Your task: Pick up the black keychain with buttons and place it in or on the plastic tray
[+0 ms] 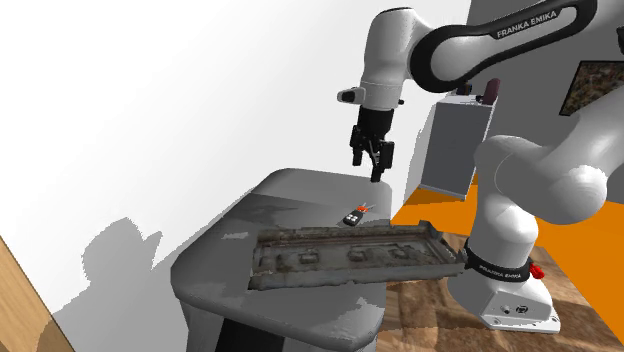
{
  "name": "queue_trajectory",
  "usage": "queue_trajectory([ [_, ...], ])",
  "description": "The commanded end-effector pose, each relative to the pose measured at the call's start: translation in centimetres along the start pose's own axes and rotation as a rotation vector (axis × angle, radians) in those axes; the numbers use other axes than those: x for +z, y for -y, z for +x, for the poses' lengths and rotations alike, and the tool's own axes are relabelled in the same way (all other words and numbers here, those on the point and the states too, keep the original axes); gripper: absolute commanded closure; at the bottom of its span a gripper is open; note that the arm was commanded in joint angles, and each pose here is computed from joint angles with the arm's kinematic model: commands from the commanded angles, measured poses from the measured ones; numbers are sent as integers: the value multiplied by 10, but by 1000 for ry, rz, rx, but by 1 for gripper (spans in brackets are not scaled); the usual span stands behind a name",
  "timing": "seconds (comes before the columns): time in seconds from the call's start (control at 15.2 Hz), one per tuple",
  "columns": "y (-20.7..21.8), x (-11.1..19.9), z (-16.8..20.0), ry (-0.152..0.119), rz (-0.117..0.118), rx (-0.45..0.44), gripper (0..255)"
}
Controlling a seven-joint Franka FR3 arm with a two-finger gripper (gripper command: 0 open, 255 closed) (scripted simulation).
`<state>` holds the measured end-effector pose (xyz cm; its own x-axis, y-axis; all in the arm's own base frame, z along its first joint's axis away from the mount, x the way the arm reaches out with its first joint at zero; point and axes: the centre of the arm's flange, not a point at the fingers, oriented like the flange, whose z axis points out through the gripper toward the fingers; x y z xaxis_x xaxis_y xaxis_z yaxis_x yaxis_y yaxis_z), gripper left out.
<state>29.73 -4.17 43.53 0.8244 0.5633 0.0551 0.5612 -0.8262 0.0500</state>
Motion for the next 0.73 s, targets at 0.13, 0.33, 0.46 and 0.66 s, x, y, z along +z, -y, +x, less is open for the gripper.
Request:
queue_trajectory([
  [0.13, -4, 50, -10, -23, 33, -250, 0],
  [0.33, -5, 71, -11, -28, 40, -300, 0],
  [0.46, -5, 82, -11, -28, 40, -300, 0],
  [0.66, -4, 97, -10, -28, 40, -300, 0],
])
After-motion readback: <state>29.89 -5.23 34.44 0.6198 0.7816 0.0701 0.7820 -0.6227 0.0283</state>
